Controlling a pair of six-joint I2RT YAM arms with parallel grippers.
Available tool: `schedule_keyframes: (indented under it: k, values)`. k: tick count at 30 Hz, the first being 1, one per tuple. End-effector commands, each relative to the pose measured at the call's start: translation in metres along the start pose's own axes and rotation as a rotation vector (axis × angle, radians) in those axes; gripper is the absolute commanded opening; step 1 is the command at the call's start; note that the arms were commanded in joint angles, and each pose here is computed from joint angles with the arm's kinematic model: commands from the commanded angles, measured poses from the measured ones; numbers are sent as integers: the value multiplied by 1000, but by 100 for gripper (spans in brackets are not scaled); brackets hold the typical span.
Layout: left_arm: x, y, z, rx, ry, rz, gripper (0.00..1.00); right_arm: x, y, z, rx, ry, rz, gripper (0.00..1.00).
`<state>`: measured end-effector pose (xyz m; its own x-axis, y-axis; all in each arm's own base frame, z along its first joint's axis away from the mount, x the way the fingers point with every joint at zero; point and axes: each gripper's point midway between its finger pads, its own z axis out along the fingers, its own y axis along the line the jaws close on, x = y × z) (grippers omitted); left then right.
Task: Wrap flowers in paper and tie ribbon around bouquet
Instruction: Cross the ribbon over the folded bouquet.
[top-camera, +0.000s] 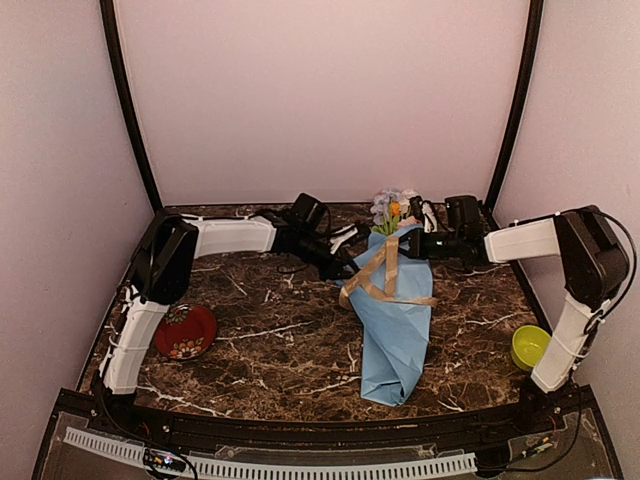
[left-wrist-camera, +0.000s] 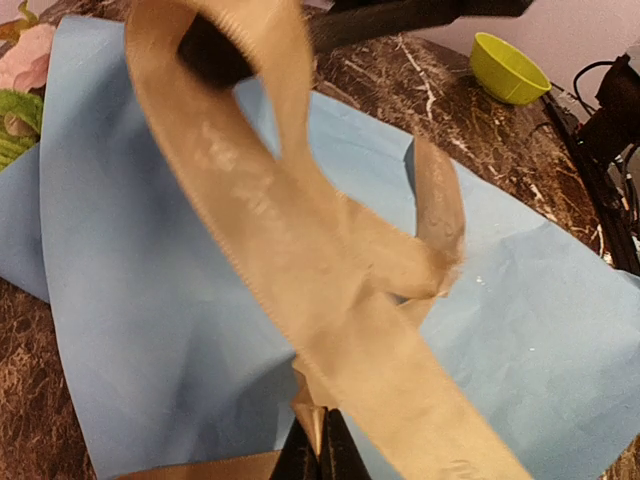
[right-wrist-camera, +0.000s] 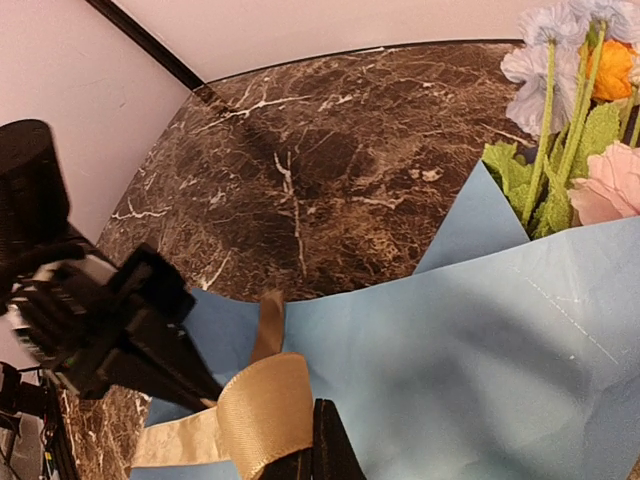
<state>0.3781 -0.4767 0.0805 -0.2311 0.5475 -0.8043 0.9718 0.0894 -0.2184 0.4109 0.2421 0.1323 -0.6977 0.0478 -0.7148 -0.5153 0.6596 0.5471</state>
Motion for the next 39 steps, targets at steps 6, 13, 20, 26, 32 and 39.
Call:
schedule_keyframes:
  k: [6,13,20,26,32,39]
  values:
    - [-79,-59,-55,112,-233,137,0,36,-14,27,37,177,-16,0]
    - [-91,-62,-62,103,-280,150,0,77,1,25,-13,308,-43,4]
    - [-97,-65,-67,103,-316,153,0,104,7,4,-8,422,-32,37]
    - [-95,-66,-66,108,-319,147,0,93,-4,-12,126,454,-43,50]
    - [-93,-65,-65,107,-316,138,0,79,-19,-16,250,490,-43,56]
    - [-91,-64,-64,104,-315,134,0,66,-12,-13,220,466,-58,54]
